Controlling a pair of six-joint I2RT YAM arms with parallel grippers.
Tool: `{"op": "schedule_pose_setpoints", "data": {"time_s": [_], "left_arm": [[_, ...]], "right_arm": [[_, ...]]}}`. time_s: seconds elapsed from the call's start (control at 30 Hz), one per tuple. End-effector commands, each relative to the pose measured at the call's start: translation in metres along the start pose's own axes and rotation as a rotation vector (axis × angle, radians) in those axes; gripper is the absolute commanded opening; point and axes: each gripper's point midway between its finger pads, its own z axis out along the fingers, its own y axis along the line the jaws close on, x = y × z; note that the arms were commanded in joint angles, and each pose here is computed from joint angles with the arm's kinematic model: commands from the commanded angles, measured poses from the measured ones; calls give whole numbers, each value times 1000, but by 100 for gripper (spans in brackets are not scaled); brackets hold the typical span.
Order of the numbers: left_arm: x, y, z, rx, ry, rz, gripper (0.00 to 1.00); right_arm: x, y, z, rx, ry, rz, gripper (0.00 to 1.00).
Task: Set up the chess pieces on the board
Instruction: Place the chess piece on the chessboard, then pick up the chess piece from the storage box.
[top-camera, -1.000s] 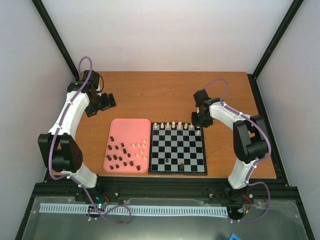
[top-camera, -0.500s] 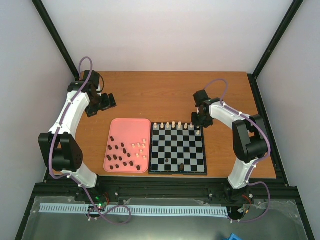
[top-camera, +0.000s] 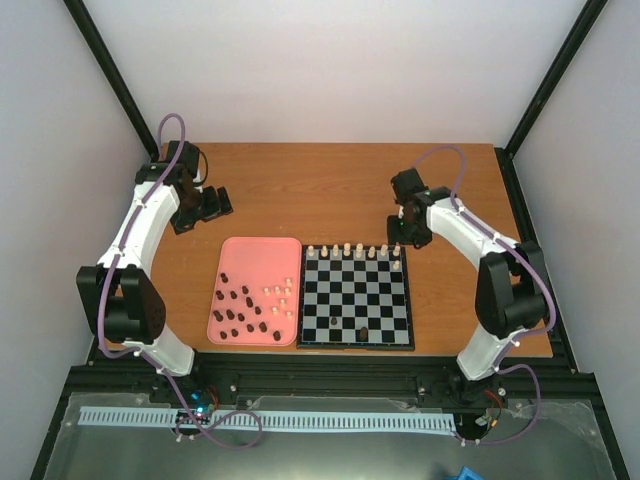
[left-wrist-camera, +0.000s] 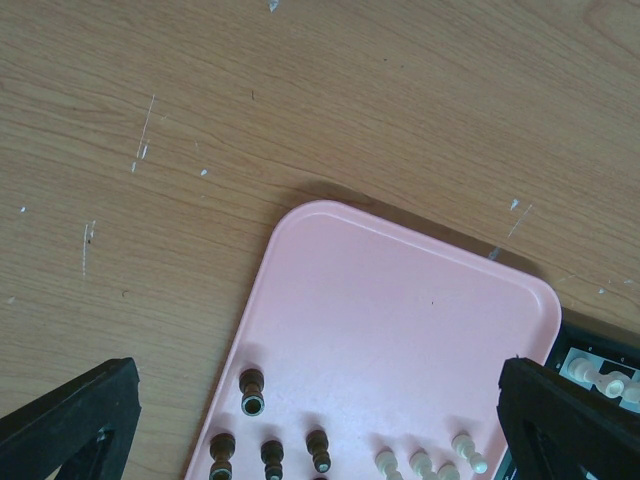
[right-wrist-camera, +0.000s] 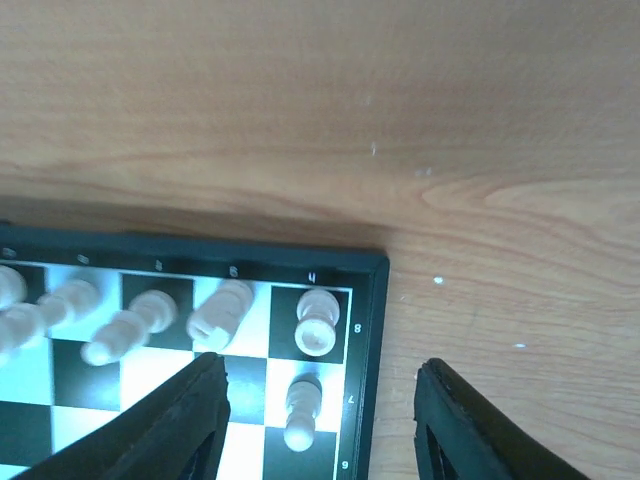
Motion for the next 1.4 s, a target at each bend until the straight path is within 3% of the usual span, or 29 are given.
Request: {"op": "schedule_pose_setpoints", "data": {"time_s": [0.0,0.13,0.3,0.47,0.6,0.93,1.37], "left_arm": [[-11,-1,-7,4,-37,8,100],[-12,-1,-8,4,-41,8,100],[-12,-1,-9,5,-42,6,100],[-11,-1,-10,7,-44,6,100],[-9,-2,-10,15,-43,4,100],[-7,-3,-9,24,-35,5,100],[-5,-2,-5,16,-26,5,100]], "right_arm": [[-23,7,-46,16,-105,-50,53],[-25,54,-66,-39,-129,-143,55],[-12,152,-77,-152,-130,-325,57],[14,240,-59,-290,-69,-465,56],[31,282,-42,-339,-17,-557,55],[72,301,10,-331,150,-630,52],[93,297,28,-316,237,-654,44]]}}
